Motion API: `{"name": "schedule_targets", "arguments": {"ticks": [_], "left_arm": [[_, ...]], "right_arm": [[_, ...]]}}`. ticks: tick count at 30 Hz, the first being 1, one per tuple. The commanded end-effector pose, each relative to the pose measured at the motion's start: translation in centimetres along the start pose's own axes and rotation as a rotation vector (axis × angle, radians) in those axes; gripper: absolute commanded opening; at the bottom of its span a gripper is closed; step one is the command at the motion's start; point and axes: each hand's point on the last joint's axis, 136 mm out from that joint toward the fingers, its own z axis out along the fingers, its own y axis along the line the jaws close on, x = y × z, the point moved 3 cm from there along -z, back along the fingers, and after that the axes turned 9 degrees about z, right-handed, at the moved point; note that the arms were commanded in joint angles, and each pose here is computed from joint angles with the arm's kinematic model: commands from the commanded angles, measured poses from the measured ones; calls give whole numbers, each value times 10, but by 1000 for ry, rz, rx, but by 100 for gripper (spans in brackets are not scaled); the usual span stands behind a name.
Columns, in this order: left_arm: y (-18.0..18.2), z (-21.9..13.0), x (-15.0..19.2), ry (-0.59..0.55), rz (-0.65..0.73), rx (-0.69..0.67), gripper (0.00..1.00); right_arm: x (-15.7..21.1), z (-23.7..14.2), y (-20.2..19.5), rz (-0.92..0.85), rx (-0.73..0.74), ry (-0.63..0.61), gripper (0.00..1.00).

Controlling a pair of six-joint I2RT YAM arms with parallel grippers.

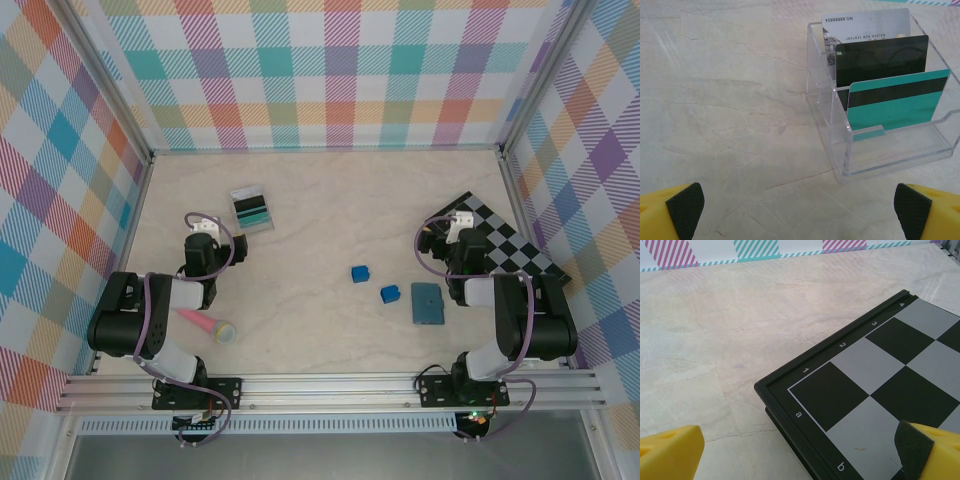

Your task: Take the credit cards out of the card holder

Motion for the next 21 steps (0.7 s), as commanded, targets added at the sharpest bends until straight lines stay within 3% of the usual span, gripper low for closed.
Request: {"name": "schedule_targets", "arguments": {"ticks": [1, 7, 15, 21], "left_arm": [[-1, 3, -9, -25, 9, 11, 100], [-10, -2, -17, -43, 38, 75, 100], [0, -22, -57, 50, -16, 39, 100], [6, -49, -90, 125, -171, 16, 100]], "right_arm": [[-9, 2, 2, 8, -11, -22, 100], [-13, -1, 3, 9, -7, -31, 100], [-65, -48, 2, 92, 111, 19, 100], [-79, -84, 3, 272, 230, 253, 100]]}}
